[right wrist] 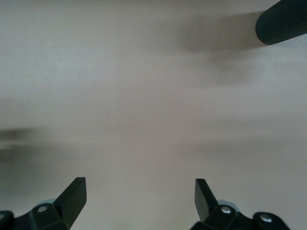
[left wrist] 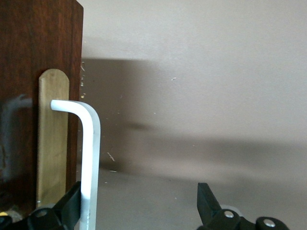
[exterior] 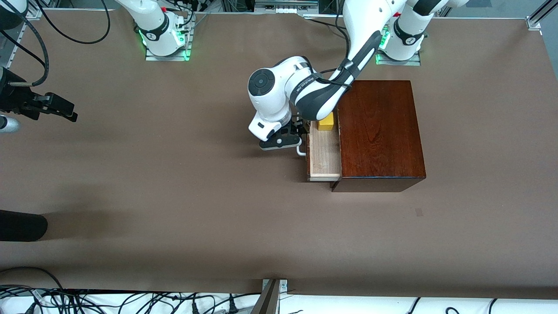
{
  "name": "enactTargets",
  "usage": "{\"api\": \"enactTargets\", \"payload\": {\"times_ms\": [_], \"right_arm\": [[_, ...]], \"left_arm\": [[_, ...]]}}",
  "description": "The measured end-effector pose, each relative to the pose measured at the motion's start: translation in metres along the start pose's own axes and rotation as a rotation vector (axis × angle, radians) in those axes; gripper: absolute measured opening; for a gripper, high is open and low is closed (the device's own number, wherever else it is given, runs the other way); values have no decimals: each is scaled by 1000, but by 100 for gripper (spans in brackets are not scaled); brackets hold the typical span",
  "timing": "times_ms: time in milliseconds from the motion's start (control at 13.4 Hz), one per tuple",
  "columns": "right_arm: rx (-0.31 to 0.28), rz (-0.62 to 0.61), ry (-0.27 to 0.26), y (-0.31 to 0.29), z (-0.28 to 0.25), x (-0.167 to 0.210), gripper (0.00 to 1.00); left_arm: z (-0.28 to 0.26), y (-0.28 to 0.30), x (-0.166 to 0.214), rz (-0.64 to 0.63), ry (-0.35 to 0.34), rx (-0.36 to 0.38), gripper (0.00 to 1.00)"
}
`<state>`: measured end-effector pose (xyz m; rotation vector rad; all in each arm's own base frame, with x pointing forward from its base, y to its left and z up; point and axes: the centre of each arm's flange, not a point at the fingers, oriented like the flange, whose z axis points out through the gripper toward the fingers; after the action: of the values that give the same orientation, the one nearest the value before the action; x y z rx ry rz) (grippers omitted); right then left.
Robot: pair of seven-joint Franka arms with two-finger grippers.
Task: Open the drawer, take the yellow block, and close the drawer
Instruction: 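Pull the drawer out of the wooden box with the left gripper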
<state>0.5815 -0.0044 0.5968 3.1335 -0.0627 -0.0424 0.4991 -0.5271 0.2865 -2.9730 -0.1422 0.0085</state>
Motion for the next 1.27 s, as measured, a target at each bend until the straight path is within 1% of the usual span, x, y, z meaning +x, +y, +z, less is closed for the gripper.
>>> {"api": "enactTargets", "payload": {"times_ms": [1273], "right_arm": [[0, 0, 0, 0, 0, 0, 100]], "left_arm": [[0, 19, -6, 4, 15, -13, 100]]}}
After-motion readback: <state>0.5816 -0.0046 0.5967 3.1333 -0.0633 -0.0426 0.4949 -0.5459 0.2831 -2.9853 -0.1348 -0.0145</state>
